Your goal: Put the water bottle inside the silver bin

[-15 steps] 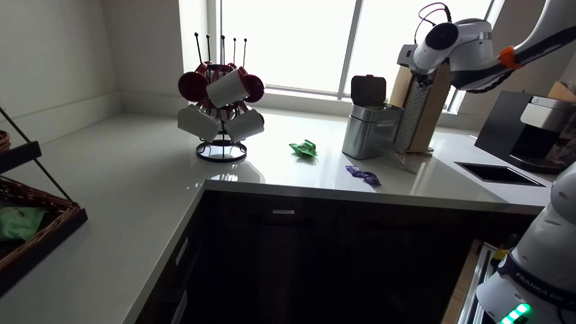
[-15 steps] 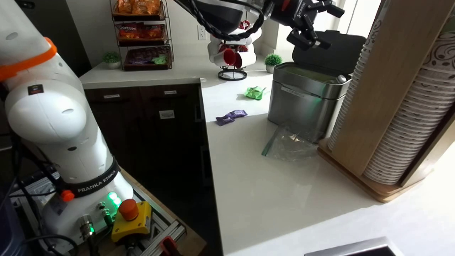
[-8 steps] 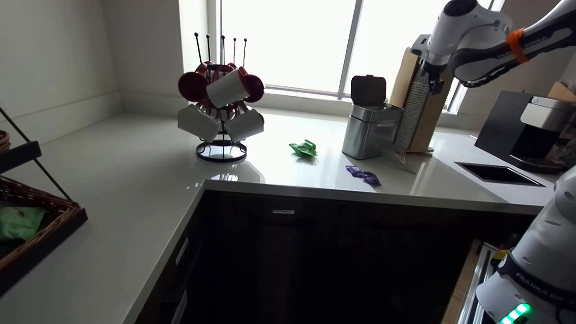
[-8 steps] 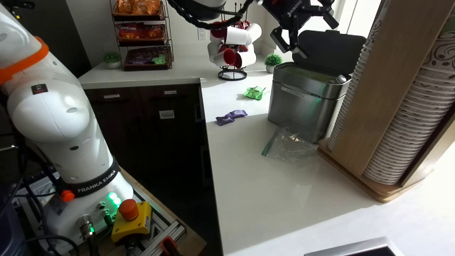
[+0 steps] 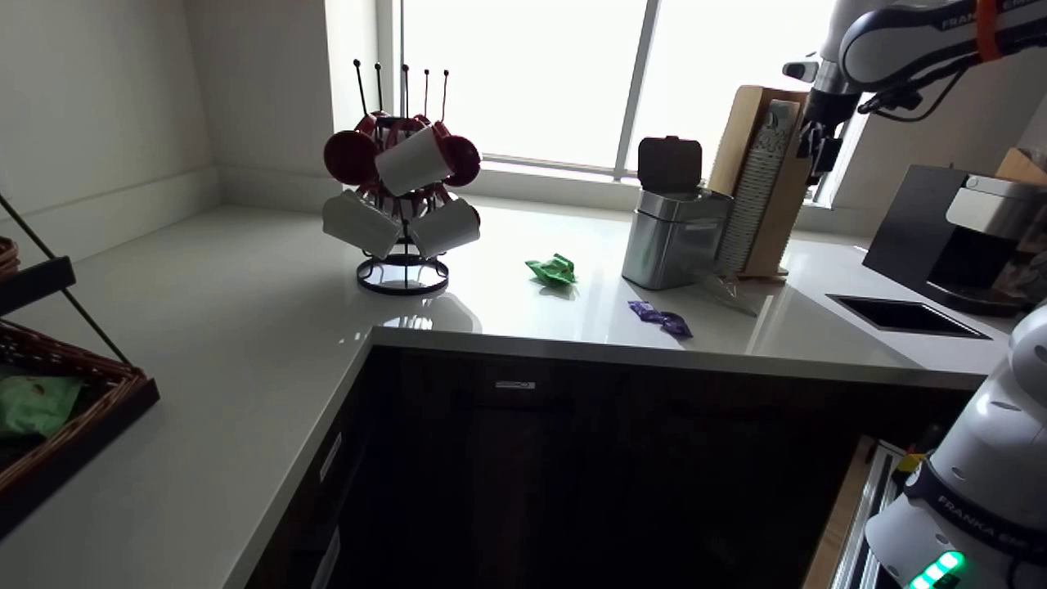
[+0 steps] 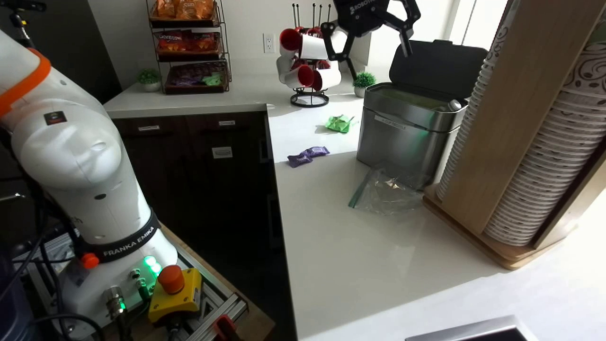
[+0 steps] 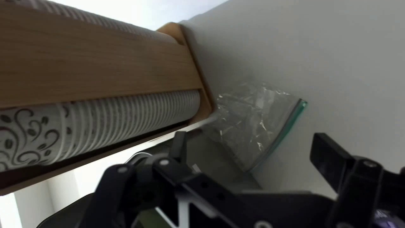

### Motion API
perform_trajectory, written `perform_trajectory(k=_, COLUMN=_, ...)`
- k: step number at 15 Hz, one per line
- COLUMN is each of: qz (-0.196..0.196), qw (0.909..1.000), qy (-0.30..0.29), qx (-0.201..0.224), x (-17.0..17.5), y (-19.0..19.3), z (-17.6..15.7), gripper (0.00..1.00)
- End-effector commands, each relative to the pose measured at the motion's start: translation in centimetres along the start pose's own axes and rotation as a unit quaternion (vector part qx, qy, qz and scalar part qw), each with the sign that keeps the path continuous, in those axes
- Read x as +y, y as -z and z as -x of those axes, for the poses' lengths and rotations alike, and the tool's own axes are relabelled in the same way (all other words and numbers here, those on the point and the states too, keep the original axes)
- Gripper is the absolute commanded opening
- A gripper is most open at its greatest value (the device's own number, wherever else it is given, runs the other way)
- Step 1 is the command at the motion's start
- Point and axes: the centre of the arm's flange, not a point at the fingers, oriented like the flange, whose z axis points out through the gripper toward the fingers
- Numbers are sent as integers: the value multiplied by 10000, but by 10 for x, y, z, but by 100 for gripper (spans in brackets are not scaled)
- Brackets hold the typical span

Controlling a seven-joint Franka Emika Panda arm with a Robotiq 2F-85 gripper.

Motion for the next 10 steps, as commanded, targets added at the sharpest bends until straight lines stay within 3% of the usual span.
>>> perform_trajectory(k=1, qz=-714, qw=9950, qy=-587, qx=375, x=-21, y=0, z=12, gripper=100)
perform_trajectory(k=5, qz=-1198, qw=9800, qy=-1346, qx=843, x=-30, y=-9, z=20, gripper=100)
perform_trajectory(k=10, qz=-1622, qw=9490, qy=-2326, qx=1376, x=-35, y=-21, z=37, gripper=100)
